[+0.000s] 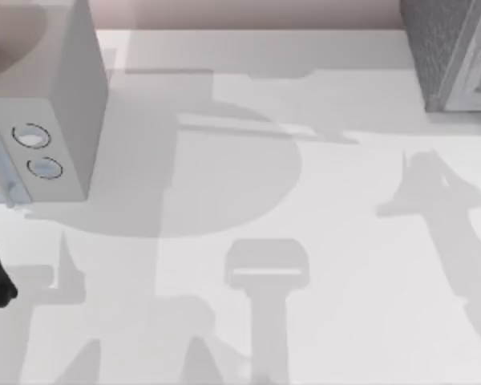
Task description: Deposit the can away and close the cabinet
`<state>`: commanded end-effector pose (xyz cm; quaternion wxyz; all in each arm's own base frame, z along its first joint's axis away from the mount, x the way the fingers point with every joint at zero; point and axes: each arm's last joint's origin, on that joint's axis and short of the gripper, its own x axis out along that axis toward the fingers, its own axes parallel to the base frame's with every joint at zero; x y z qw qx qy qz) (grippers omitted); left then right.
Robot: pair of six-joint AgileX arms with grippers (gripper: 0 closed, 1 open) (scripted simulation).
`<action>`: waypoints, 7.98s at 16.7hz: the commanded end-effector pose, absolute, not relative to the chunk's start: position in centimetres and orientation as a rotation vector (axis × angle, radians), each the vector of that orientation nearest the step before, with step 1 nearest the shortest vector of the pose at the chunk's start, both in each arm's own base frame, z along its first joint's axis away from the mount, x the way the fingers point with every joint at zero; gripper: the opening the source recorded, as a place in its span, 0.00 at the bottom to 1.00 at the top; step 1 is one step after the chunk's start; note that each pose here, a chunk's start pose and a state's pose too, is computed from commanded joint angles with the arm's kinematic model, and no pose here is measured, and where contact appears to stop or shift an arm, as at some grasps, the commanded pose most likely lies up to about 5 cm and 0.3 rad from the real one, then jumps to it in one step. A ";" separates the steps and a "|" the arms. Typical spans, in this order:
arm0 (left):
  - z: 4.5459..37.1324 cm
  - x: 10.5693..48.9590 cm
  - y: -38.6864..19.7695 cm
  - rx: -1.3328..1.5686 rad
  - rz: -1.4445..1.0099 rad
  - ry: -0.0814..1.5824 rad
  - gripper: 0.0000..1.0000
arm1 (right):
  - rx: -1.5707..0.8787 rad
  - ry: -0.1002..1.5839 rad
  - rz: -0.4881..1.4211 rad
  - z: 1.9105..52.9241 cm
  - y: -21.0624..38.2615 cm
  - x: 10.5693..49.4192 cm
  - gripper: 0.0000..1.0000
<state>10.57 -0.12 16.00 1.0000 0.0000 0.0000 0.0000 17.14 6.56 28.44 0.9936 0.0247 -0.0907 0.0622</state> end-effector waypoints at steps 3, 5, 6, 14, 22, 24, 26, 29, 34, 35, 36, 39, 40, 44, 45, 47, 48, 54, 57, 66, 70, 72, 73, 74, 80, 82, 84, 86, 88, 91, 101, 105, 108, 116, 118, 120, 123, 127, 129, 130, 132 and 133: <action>16.0 10.6 -0.1 0.000 0.000 0.000 1.00 | 0.045 -0.245 0.100 27.0 3.2 12.8 0.00; 16.0 10.6 -0.1 0.000 0.000 0.000 1.00 | 0.023 -0.216 0.072 24.4 1.9 11.3 0.00; 16.0 10.6 -0.1 0.000 0.000 0.000 1.00 | 0.013 -0.186 0.058 22.8 1.4 10.9 0.00; 16.0 10.6 -0.1 0.000 0.000 0.000 1.00 | 0.000 0.000 0.000 16.0 -0.1 10.6 0.00; 16.0 10.6 -0.1 0.000 0.000 0.000 1.00 | 0.004 0.039 0.013 19.8 0.2 10.8 0.00; 16.0 10.6 -0.1 0.000 0.000 0.000 1.00 | 0.004 0.053 0.013 23.2 0.3 11.3 0.00; 16.0 10.6 -0.1 0.000 0.000 0.000 1.00 | 0.002 0.058 0.008 27.4 0.6 12.2 0.00; 16.0 10.6 -0.1 0.000 0.000 0.000 1.00 | 0.000 0.054 -0.001 34.2 1.1 14.3 0.00; 16.0 10.6 -0.1 0.000 0.000 0.000 1.00 | -0.001 0.028 -0.008 44.3 2.5 19.4 0.00; 16.0 10.6 -0.1 0.000 0.000 0.000 1.00 | -0.001 0.023 -0.008 45.8 2.8 20.5 0.00; 16.0 10.6 -0.1 0.000 0.000 0.000 1.00 | -0.001 0.017 -0.007 47.1 3.1 21.5 0.00; 16.0 10.6 -0.1 0.000 0.000 0.000 1.00 | 0.000 0.007 -0.003 49.7 4.1 24.1 0.00; 16.0 10.6 -0.1 0.000 0.000 0.000 1.00 | 0.001 0.006 -0.001 50.2 4.3 24.7 0.00; 16.0 10.6 -0.1 0.000 0.000 0.000 1.00 | 0.001 0.003 0.002 51.0 4.8 25.6 0.00; 16.0 10.6 -0.1 0.000 0.000 0.000 1.00 | 0.001 0.003 0.002 51.0 4.8 25.6 0.00; 16.0 10.6 -0.1 0.000 0.000 0.000 1.00 | 0.001 0.003 0.002 51.0 4.8 25.6 0.00; 16.0 10.6 -0.1 0.000 0.000 0.000 1.00 | 0.003 0.002 -0.001 51.0 4.6 25.6 0.00; 16.0 10.6 -0.1 0.000 0.000 0.000 1.00 | -0.010 0.057 0.005 51.4 5.0 29.3 0.00; 16.0 10.6 -0.1 0.000 0.000 0.000 1.00 | -0.005 0.029 0.020 53.0 5.5 32.4 0.00; 16.0 10.6 -0.1 0.000 0.000 0.000 1.00 | 0.004 -0.014 0.000 53.5 4.7 39.9 0.00; 16.0 10.6 -0.1 0.000 0.000 0.000 1.00 | 0.003 0.002 -0.001 53.0 4.5 40.6 0.00; 16.0 10.6 -0.1 0.000 0.000 0.000 1.00 | 0.003 0.002 -0.001 53.0 4.5 40.6 0.00; 16.0 10.6 -0.1 0.000 0.000 0.000 1.00 | 0.003 0.002 -0.001 53.0 4.5 40.6 0.08; 16.0 10.6 -0.1 0.000 0.000 0.000 1.00 | 0.003 0.002 -0.001 53.0 4.5 40.6 0.15; 16.0 10.6 -0.1 0.000 0.000 0.000 1.00 | 0.003 0.002 -0.001 53.0 4.5 40.6 0.60; 16.0 10.6 -0.1 0.000 0.000 0.000 1.00 | 0.003 0.002 -0.001 53.0 4.5 40.6 0.75; 16.0 10.6 -0.1 0.000 0.000 0.000 1.00 | 0.003 0.002 -0.001 53.0 4.5 40.6 0.90; 16.0 10.6 -0.1 0.000 0.000 0.000 1.00 | 0.003 0.002 -0.001 53.0 4.5 40.6 1.00; 16.0 10.6 -0.1 0.000 0.000 0.000 1.00 | 0.003 0.002 -0.001 53.0 4.5 40.6 1.00; 16.0 10.6 -0.1 0.000 0.000 0.000 1.00 | 0.003 0.002 -0.001 53.0 4.5 40.6 1.00; 16.0 10.6 -0.1 0.000 0.000 0.000 1.00 | -0.009 -0.080 0.035 55.7 4.1 35.9 1.00; 16.0 10.6 -0.1 0.000 0.000 0.000 1.00 | -0.028 -0.164 0.051 57.2 2.9 28.4 1.00; 16.0 10.6 -0.1 0.000 0.000 0.000 1.00 | -0.043 -0.180 0.053 54.8 2.0 22.6 1.00; 16.0 10.6 -0.1 0.000 0.000 0.000 1.00 | -0.045 -0.044 0.038 33.5 0.4 12.7 1.00; 16.0 10.6 -0.1 0.000 0.000 0.000 1.00 | -0.037 -0.026 0.031 28.1 0.2 11.5 1.00; 16.0 10.6 -0.1 0.000 0.000 0.000 1.00 | -0.026 -0.017 0.023 23.6 0.1 10.8 1.00; 16.0 10.6 -0.1 0.000 0.000 0.000 1.00 | -0.011 -0.008 0.010 18.7 -0.1 10.5 1.00; 16.0 10.6 -0.1 0.000 0.000 0.000 1.00 | 0.000 0.000 0.000 16.0 -0.1 10.6 1.00; 16.0 10.6 -0.1 0.000 0.000 0.000 1.00 | 0.000 0.000 0.000 16.0 -0.1 10.6 1.00; 16.0 10.6 -0.1 0.000 0.000 0.000 1.00 | 0.000 0.000 0.000 16.0 -0.1 10.6 1.00; 16.0 10.6 -0.1 0.000 0.000 0.000 1.00 | -0.001 0.005 0.004 16.0 -0.1 10.6 1.00; 16.0 10.6 -0.1 0.000 0.000 0.000 1.00 | -0.001 0.005 0.004 16.0 -0.1 10.6 1.00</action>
